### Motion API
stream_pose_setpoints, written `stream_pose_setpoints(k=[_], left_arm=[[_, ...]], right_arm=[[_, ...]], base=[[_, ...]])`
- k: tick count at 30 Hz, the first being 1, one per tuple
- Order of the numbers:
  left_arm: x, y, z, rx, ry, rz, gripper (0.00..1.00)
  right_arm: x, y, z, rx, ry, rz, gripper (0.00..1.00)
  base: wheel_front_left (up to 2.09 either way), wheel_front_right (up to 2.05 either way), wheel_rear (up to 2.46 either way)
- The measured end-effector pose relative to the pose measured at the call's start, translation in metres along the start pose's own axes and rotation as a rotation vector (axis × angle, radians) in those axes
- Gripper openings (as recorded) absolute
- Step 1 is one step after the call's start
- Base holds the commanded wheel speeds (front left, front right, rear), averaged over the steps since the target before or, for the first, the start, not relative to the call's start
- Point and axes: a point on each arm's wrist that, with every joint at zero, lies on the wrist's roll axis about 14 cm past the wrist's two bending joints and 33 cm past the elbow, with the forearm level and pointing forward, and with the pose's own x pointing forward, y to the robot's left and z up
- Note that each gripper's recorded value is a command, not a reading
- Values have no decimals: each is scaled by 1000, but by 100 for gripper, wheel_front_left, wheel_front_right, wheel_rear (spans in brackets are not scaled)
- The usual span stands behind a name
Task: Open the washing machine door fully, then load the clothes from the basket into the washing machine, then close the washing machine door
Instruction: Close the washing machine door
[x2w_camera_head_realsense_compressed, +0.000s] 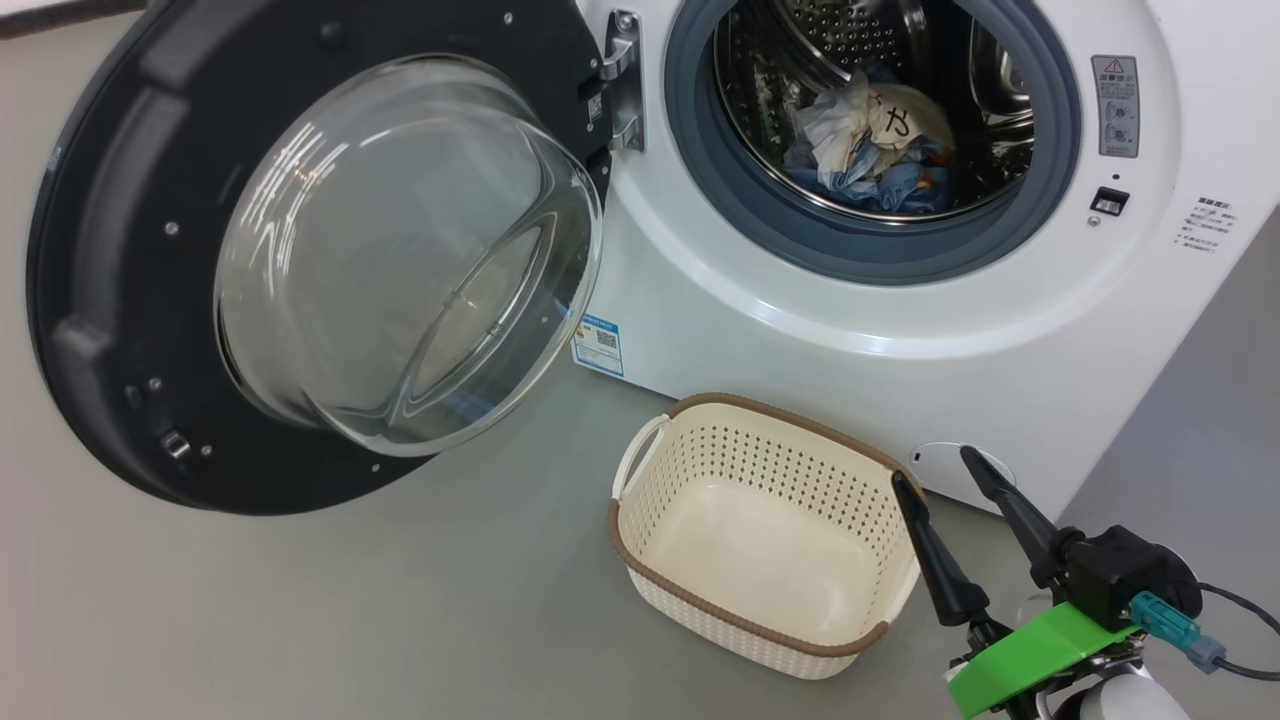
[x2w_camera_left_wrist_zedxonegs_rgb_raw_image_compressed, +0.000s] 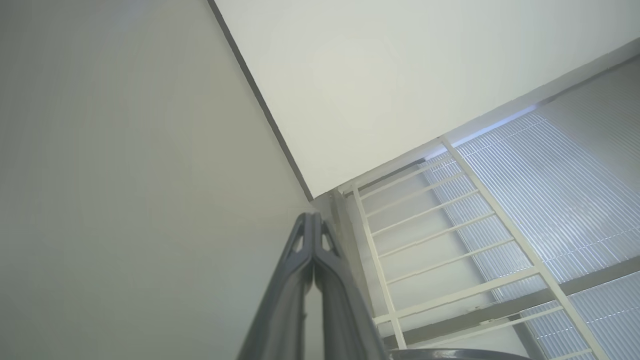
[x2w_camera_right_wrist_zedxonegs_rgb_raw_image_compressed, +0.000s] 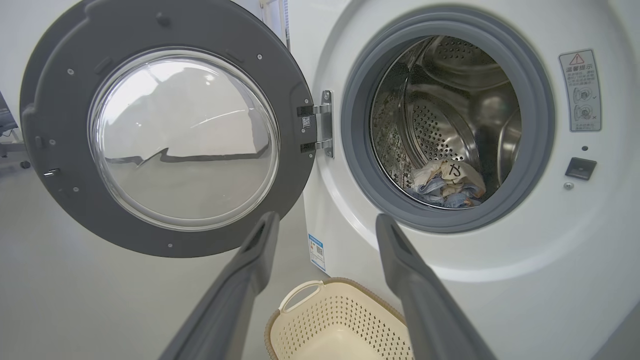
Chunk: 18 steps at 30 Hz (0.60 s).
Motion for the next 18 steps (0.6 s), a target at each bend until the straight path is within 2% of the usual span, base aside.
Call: stream_pose_setpoints(k=[9, 18], left_arm=[[30, -14, 6, -186, 65, 23, 0], [61, -43, -4, -297, 140, 29, 0]], right_arm=[[-8, -6, 1, -10, 1, -26, 100], [-18, -19, -3, -8, 13, -63, 100]], base=[[0, 0, 0], [0, 0, 0]])
